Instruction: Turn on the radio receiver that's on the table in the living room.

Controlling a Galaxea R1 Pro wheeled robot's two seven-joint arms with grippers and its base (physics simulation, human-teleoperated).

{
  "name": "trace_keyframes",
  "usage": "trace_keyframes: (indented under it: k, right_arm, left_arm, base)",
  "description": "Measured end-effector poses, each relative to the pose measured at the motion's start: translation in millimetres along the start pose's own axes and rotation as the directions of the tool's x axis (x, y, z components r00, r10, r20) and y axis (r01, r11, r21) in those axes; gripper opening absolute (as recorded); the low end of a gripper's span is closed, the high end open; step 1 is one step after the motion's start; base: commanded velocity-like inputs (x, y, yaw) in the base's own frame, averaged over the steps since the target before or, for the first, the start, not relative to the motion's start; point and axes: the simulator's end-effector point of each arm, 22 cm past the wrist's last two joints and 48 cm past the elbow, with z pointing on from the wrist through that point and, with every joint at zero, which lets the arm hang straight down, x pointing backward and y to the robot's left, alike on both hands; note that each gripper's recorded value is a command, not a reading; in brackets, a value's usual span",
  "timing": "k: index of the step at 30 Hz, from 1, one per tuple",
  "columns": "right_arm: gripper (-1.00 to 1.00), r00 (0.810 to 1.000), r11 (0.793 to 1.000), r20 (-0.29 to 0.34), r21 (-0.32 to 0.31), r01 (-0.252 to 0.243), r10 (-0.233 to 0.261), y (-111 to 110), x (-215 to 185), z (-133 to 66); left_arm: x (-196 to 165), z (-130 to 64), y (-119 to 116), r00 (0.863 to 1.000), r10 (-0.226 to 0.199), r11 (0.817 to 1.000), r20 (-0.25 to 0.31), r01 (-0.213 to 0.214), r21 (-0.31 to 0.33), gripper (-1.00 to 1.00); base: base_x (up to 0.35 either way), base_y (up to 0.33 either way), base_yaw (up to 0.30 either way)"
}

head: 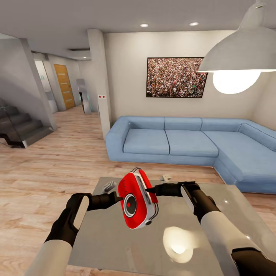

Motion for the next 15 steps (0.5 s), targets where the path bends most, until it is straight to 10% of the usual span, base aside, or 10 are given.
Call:
trace_keyframes:
  k: [15]
  right_arm:
    - [-1.00, 1.000, 1.000, -0.001, -0.006, 0.005, -0.005, 4.6, -0.3, 2.8]
  left_arm:
    - [1.3, 0.1, 3.4, 1.000, -0.001, 1.000, -0.004, 0.001, -0.009, -1.00]
  base:
    - [0.000, 0.000, 0.000]
